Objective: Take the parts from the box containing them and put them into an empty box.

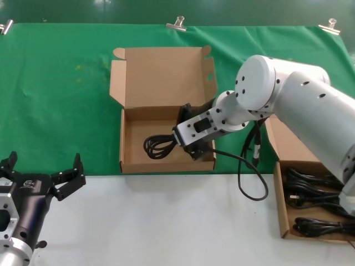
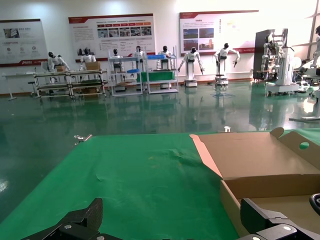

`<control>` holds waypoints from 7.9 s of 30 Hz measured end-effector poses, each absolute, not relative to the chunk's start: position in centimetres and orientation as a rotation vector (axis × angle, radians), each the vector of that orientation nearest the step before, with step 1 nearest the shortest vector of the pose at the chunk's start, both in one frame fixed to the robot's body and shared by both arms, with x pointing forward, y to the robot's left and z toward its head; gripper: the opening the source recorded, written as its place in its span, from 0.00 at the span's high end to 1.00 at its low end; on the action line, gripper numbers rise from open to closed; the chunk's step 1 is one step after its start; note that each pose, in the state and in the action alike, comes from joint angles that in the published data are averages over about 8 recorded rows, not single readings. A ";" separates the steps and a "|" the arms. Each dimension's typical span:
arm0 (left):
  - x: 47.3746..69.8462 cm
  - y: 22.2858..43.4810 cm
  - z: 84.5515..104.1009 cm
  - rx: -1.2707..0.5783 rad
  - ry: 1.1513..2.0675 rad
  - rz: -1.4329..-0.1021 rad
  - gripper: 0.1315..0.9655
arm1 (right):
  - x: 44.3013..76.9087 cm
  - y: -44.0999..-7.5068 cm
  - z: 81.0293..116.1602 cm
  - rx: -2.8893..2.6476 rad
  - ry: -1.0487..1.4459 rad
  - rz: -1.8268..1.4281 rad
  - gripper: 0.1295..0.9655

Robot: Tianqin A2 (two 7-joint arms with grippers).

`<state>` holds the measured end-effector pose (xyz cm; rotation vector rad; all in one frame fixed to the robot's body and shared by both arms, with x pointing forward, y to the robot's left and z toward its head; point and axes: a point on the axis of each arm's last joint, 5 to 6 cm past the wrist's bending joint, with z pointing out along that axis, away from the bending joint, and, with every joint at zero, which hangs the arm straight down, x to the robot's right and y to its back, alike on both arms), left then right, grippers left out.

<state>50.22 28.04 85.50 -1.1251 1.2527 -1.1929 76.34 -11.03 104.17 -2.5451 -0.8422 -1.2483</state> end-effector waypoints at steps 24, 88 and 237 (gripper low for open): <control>50.2 28.0 85.5 -1.125 1.253 -1.193 0.00 | 76.3 -10.5 104.3 -2.507 -0.821 -1.274 0.93; 50.2 28.0 85.5 -1.125 1.253 -1.193 0.00 | 75.5 -12.2 99.1 -2.400 -0.523 -1.131 0.01; 50.2 28.0 85.5 -1.125 1.253 -1.193 0.00 | 52.1 -26.9 85.2 -1.302 1.093 -1.218 0.00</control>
